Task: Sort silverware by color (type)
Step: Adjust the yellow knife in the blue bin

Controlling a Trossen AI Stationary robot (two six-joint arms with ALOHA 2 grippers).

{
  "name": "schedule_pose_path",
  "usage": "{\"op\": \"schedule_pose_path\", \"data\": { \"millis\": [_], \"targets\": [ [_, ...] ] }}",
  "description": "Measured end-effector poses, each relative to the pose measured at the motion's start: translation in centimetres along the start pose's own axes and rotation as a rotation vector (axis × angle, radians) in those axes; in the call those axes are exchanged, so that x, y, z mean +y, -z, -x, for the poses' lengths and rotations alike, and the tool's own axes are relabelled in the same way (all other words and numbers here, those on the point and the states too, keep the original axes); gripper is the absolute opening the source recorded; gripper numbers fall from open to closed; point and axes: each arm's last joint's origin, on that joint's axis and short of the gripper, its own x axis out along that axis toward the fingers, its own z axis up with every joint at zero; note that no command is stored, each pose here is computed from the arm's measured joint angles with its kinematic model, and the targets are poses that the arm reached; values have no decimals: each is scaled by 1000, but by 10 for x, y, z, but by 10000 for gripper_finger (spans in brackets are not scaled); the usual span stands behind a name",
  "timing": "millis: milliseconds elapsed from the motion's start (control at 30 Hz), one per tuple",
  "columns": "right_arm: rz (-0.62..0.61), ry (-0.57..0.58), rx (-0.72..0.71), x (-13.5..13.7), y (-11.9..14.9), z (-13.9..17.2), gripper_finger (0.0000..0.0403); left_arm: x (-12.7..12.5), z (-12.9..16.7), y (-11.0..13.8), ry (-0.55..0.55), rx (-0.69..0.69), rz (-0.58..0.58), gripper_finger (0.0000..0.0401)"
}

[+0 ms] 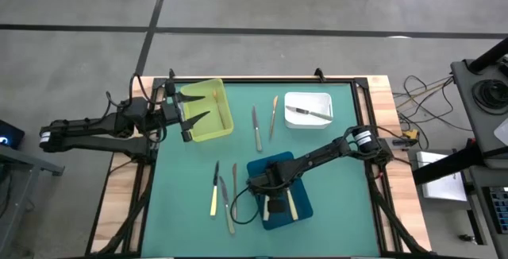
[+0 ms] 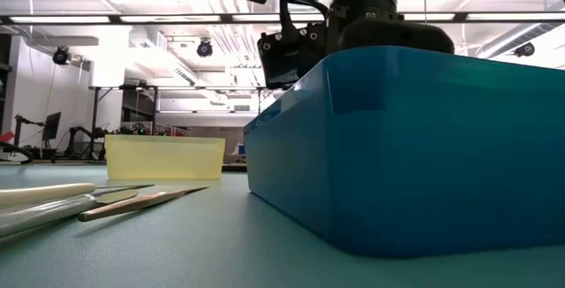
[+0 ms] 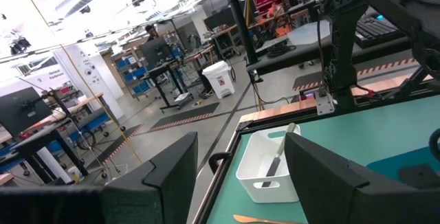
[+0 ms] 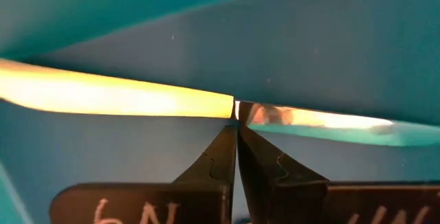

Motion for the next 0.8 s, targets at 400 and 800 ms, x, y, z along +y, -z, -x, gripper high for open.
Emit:
{"op": "schedule_pose_path", "data": {
  "millis": [400,800],
  "targets": [
    [43,46,-22,-2,-2,0,9,0,0,0,0,0,0,200],
    [69,80,1,-3,-1,6,9,0,0,0,2,4,-1,200]
  ]
}}
